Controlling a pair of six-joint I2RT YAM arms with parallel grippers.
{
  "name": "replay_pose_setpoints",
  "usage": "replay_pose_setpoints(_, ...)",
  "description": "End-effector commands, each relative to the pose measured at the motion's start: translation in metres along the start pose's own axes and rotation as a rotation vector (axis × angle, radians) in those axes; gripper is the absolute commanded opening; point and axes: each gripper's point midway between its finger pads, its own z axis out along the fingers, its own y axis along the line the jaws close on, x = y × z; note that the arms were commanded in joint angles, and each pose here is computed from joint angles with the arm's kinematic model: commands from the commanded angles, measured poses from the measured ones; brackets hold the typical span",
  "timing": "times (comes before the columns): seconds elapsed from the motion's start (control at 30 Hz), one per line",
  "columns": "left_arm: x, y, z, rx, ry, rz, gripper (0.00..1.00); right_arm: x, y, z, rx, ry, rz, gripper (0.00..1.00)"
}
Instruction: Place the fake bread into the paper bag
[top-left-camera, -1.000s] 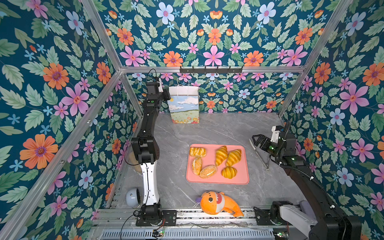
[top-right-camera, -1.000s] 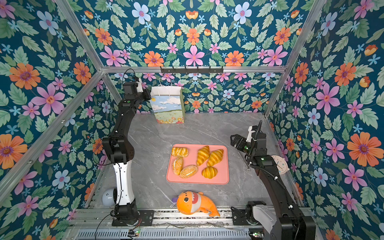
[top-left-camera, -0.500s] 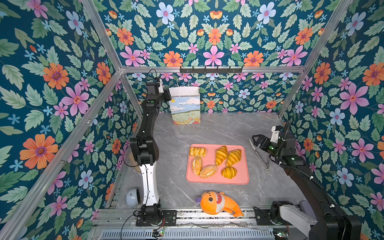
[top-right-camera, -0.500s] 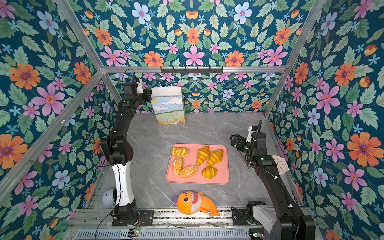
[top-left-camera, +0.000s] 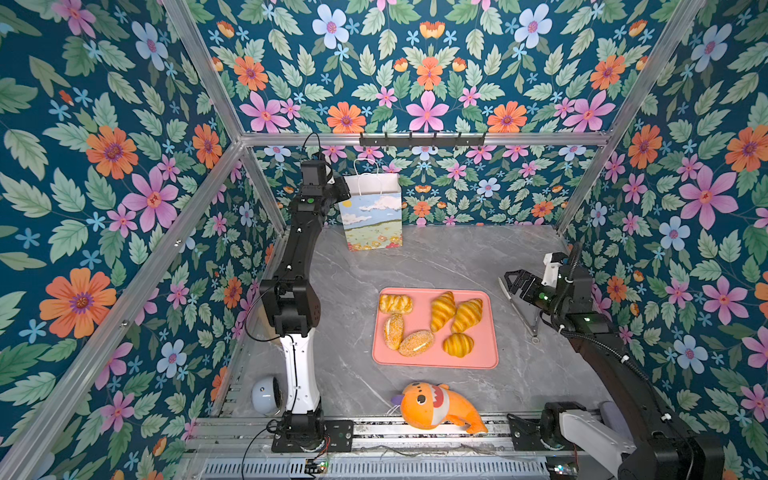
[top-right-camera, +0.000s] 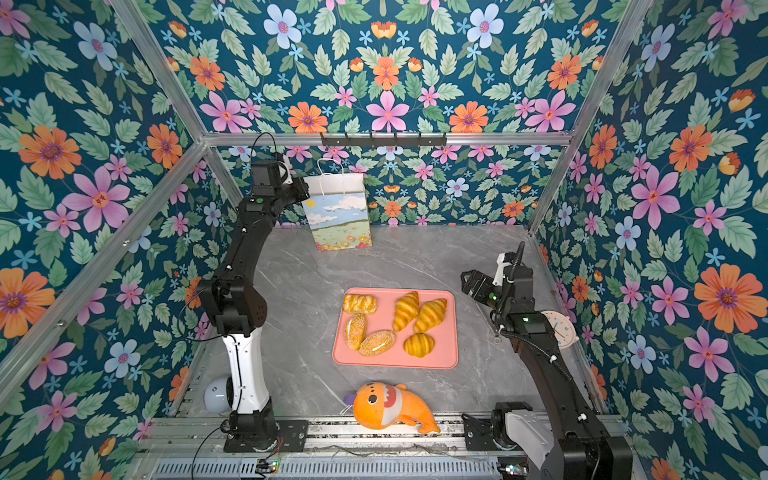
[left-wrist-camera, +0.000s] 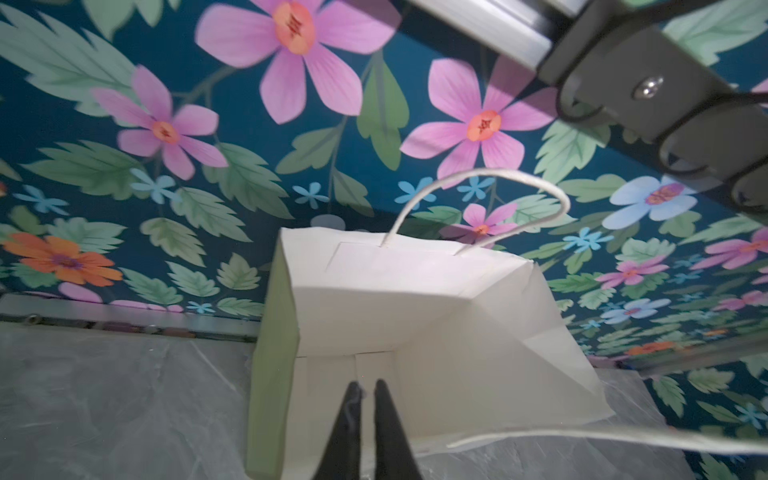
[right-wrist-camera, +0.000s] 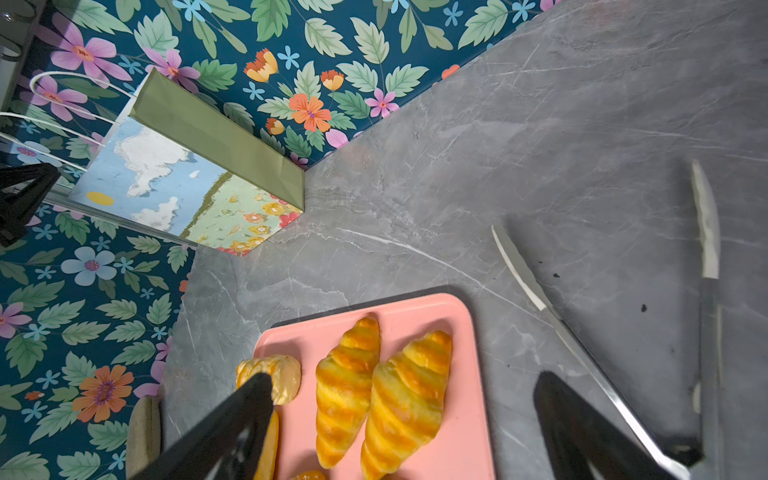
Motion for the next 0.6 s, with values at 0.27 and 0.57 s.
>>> replay_pose_setpoints(0.27, -0.001, 0.025, 0.010, -0.132, -0.008, 0.040, 0.55, 0.002, -0.001, 0.001, -0.001, 0.003, 0.012, 0.99)
replay_pose_setpoints(0.57, 0.013, 0.029, 0.025, -0.124, 0.022, 0.050, 0.60, 0.006, -0.005, 0.006, 0.006, 0.018, 0.025, 0.98)
